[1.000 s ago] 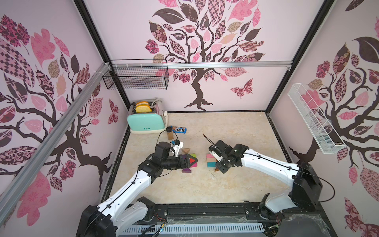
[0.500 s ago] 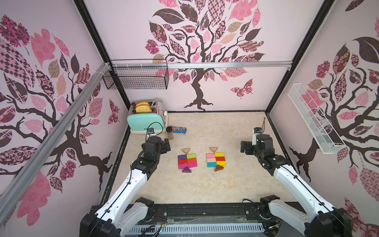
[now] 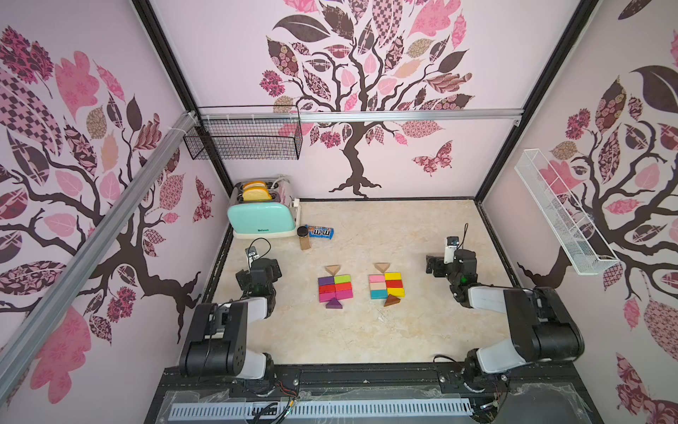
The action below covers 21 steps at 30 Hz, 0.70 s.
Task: Assemble a piece of candy with building blocks
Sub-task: Reset both arms
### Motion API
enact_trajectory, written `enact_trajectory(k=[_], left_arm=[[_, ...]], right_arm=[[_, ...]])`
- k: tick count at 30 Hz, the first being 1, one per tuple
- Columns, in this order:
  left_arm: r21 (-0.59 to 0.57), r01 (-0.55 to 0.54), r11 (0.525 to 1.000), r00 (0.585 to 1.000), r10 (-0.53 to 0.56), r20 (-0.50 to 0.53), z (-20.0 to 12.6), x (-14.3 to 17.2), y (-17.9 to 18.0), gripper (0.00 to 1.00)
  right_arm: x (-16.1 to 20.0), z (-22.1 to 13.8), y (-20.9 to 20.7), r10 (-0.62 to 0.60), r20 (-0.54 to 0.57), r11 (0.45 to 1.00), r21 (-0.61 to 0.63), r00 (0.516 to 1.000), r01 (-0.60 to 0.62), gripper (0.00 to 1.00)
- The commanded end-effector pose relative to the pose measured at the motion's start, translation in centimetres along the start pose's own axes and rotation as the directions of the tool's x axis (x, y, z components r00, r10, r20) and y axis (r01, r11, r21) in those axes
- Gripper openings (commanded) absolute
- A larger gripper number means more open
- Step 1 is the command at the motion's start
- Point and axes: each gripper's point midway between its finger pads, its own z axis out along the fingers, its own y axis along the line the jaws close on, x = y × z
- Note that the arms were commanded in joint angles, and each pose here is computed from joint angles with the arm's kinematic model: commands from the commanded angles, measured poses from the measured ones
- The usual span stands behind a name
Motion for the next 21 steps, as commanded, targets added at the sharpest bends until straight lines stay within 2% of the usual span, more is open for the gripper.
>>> enact_trajectory(k=[1,2,4,7,21], left_arm=[[0.157,-0.012,0.988,0.988,-0.013,0.153,0.1,-3.11,-3.36,0.98],[0.157,-0.008,0.988,0.982,-0.021,0.187,0.05,-3.4,-3.35,0.98],[0.156,-0.015,0.988,0.99,-0.007,0.142,0.02,-2.75,-3.38,0.98],[0.147,-0.018,0.989,0.984,-0.008,0.175,-0.13,-3.12,-3.41,0.98],[0.134,-0.031,0.991,0.986,0.008,0.167,-0.33,-3.03,-3.51,0.98]], right_arm=[[-3.07,-0.45,-0.62,0.035,0.166,0.999,0.004,0.985,-0.036,0.99],[-3.08,-0.35,-0.67,0.036,0.153,0.999,0.007,0.988,-0.037,0.99],[-2.93,-0.29,-0.62,0.034,0.137,0.999,0.008,0.99,-0.036,0.99],[-2.92,-0.33,-0.51,0.028,0.137,0.999,0.011,0.99,-0.03,0.99],[-3.0,-0.33,-0.53,0.026,0.14,1.0,0.012,0.99,-0.028,0.99]])
